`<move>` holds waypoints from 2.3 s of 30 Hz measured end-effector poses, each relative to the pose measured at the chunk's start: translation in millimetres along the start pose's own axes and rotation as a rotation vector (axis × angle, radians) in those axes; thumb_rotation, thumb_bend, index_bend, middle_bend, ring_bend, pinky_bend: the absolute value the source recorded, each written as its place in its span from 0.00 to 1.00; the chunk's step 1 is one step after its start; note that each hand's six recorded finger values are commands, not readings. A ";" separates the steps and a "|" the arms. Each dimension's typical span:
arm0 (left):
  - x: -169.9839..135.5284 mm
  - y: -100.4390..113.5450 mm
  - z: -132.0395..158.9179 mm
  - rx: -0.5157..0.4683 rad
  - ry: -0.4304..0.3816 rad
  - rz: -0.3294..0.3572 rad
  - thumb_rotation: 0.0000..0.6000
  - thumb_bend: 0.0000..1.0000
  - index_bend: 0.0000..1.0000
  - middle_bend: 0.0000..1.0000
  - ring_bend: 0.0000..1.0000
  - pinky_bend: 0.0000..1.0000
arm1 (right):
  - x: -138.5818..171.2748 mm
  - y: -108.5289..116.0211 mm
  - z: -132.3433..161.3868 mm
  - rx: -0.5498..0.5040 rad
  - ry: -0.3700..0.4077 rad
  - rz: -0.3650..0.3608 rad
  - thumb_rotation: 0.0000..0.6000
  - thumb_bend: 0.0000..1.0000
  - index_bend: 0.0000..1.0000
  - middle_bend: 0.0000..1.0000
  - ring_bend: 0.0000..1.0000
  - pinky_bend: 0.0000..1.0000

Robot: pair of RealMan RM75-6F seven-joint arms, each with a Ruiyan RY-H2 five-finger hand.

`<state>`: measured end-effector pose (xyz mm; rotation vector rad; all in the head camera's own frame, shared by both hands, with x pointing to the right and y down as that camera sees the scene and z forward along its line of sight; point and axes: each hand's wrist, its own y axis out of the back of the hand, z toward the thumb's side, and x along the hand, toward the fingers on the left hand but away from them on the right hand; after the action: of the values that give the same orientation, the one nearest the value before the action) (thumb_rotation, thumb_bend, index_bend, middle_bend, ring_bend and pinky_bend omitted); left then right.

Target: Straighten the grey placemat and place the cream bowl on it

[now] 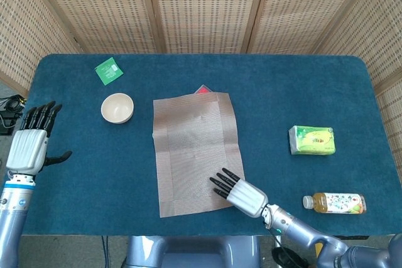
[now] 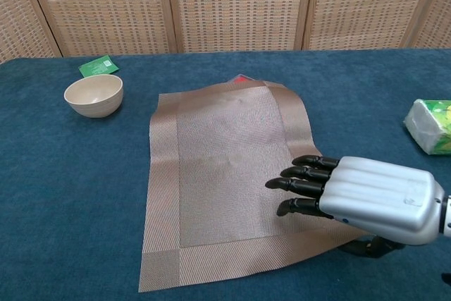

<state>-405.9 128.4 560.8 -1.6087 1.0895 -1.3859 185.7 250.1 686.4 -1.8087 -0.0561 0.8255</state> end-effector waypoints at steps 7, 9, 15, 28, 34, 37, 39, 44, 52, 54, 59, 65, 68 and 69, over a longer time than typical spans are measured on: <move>-0.2 -0.6 0.8 0.001 -0.003 -0.003 1.00 0.00 0.00 0.00 0.00 0.00 | 0.2 0.9 -0.4 -0.002 0.004 -0.008 1.00 0.58 0.54 0.00 0.00 0.00; -0.4 -1.2 1.4 0.003 -0.006 -0.005 1.00 0.00 0.00 0.00 0.00 0.00 | 0.2 1.5 -0.9 0.000 0.004 -0.014 1.00 0.59 0.58 0.00 0.00 0.00; -0.9 -1.6 1.7 0.003 -0.007 -0.005 1.00 0.00 0.00 0.00 0.00 0.00 | -0.6 2.4 -3.2 -0.006 0.000 -0.027 1.00 0.64 0.69 0.00 0.00 0.00; -1.4 -4.2 3.2 0.007 -0.011 -0.012 1.00 0.00 0.00 0.00 0.00 0.00 | 7.7 7.7 -14.1 0.058 0.022 -0.070 1.00 0.64 0.73 0.00 0.00 0.00; -0.4 -4.7 3.1 0.006 -0.009 -0.015 1.00 0.00 0.00 0.00 0.00 0.00 | 17.7 22.7 -48.8 0.220 0.005 -0.083 1.00 0.64 0.73 0.00 0.00 0.00; 0.2 -5.1 2.9 0.007 -0.007 -0.017 1.00 0.00 0.00 0.00 0.00 0.00 | 20.3 33.5 -74.3 0.341 -0.010 -0.077 1.00 0.63 0.73 0.00 0.00 0.00; 0.4 -5.3 2.7 0.007 -0.006 -0.018 1.00 0.00 0.00 0.00 0.00 0.00 | 19.8 41.3 -88.7 0.424 -0.013 -0.074 1.00 0.62 0.73 0.00 0.00 0.00; 0.9 -5.5 2.2 0.009 -0.002 -0.018 1.00 0.00 0.00 0.00 0.00 0.00 | 13.5 60.1 -117.2 0.653 0.006 -0.072 1.00 0.60 0.73 0.00 0.00 0.00; 2.1 -5.6 0.0 0.010 0.009 -0.017 1.00 0.00 0.00 0.00 0.00 0.00 | -7.1 80.7 -169.5 0.963 0.029 0.002 1.00 0.55 0.73 0.00 0.00 0.00; 3.1 -5.9 -1.2 0.010 0.014 -0.019 1.00 0.00 0.00 0.00 0.00 0.00 | -9.5 81.2 -181.3 1.008 0.024 0.030 1.00 0.55 0.74 0.00 0.00 0.00; 4.3 -6.8 -1.9 0.012 0.017 -0.023 1.00 0.00 0.00 0.00 0.00 0.00 | -16.3 83.6 -211.7 1.119 0.010 0.099 1.00 0.54 0.74 0.00 0.00 0.00; 4.5 -6.7 -2.4 0.012 0.018 -0.024 1.00 0.00 0.00 0.00 0.00 0.00 | -18.7 85.1 -235.9 1.188 -0.016 0.155 1.00 0.50 0.72 0.00 0.00 0.00; 4.3 -7.3 -1.9 0.014 0.016 -0.026 1.00 0.00 0.00 0.00 0.00 0.00 | -16.0 86.4 -248.4 1.213 -0.041 0.176 1.00 0.33 0.56 0.00 0.00 0.00; 4.3 -7.6 -1.5 0.014 0.015 -0.027 1.00 0.00 0.00 0.00 0.00 0.00 | -14.6 87.2 -252.6 1.221 -0.053 0.180 1.00 0.22 0.43 0.00 0.00 0.00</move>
<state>-406.1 127.2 569.6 -1.6108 1.0680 -1.4223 285.3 3.0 661.3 -0.6378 0.4860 0.7632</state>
